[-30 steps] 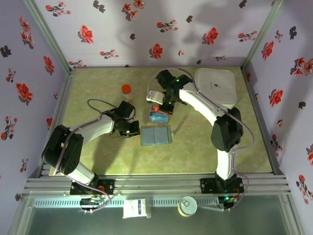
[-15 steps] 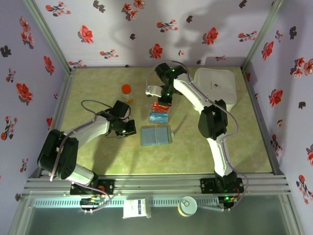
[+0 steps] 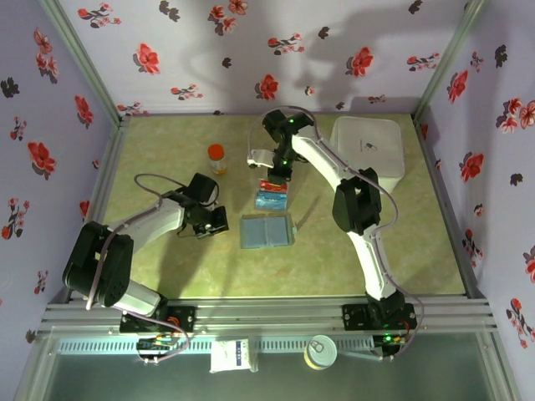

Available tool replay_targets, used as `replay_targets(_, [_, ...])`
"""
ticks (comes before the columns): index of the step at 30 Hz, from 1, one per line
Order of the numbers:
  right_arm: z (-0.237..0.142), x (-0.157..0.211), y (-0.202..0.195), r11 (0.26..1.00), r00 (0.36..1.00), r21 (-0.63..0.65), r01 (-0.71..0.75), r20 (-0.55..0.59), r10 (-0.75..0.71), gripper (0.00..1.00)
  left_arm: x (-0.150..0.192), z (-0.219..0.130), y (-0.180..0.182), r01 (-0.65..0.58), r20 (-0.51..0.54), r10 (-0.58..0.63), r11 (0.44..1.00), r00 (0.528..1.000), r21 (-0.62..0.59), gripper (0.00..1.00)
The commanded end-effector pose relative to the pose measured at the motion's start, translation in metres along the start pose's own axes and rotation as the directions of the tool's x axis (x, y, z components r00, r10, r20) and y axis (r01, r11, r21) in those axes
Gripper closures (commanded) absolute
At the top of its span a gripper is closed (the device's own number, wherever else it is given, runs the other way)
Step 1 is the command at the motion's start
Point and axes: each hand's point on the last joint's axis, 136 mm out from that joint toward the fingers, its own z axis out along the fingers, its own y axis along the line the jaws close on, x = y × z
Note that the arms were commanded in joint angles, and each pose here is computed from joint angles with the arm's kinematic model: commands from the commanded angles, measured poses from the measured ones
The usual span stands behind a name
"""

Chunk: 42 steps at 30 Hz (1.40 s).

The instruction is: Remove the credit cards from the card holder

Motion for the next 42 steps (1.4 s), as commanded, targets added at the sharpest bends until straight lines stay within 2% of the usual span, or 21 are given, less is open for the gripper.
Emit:
replay_targets(1, [-0.012, 0.003, -0.008, 0.999, 1.000, 0.022, -0.026, 0.010, 0.026, 0.79, -0.003, -0.005, 0.006, -0.015, 0.011, 0.016, 1.000, 1.000, -0.013, 1.00])
replay_targets(10, [-0.047, 0.010, -0.022, 0.979, 0.991, 0.161, -0.123, 0.074, 0.112, 0.76, -0.024, -0.019, 0.019, -0.019, 0.069, 0.022, 0.999, 0.997, -0.044, 1.00])
replay_targets(18, [-0.072, 0.033, -0.023, 0.913, 0.952, 0.288, -0.290, 0.183, 0.244, 0.72, -0.057, -0.041, 0.044, -0.011, 0.167, 0.035, 0.990, 0.985, -0.137, 0.86])
replay_targets(21, [-0.077, 0.046, -0.021, 0.868, 0.921, 0.325, -0.377, 0.235, 0.312, 0.69, -0.069, -0.051, 0.057, 0.008, 0.207, 0.026, 0.987, 0.978, -0.160, 0.74])
replay_targets(24, [-0.079, 0.061, -0.019, 0.806, 0.875, 0.356, -0.473, 0.293, 0.385, 0.65, -0.080, -0.060, 0.070, 0.023, 0.249, 0.024, 0.983, 0.968, -0.183, 0.54])
replay_targets(30, [-0.075, 0.101, -0.013, 0.645, 0.757, 0.400, -0.651, 0.406, 0.513, 0.57, -0.096, -0.077, 0.096, 0.051, 0.320, 0.033, 0.967, 0.947, -0.249, 0.29])
replay_targets(32, [-0.072, 0.116, -0.009, 0.585, 0.713, 0.410, -0.700, 0.446, 0.540, 0.53, -0.100, -0.081, 0.103, 0.064, 0.345, 0.033, 0.962, 0.938, -0.265, 0.14])
replay_targets(34, [-0.069, 0.128, -0.004, 0.541, 0.677, 0.408, -0.736, 0.483, 0.556, 0.50, -0.104, -0.083, 0.112, 0.077, 0.363, 0.033, 0.955, 0.931, -0.286, 0.06])
replay_targets(37, [-0.066, 0.147, 0.000, 0.466, 0.625, 0.417, -0.780, 0.540, 0.563, 0.43, -0.109, -0.086, 0.124, 0.106, 0.400, 0.032, 0.942, 0.916, -0.320, 0.00])
replay_targets(42, [-0.065, 0.182, 0.000, 0.338, 0.563, 0.454, -0.824, 0.603, 0.565, 0.34, -0.117, -0.090, 0.140, 0.133, 0.463, 0.065, 0.915, 0.884, -0.381, 0.00])
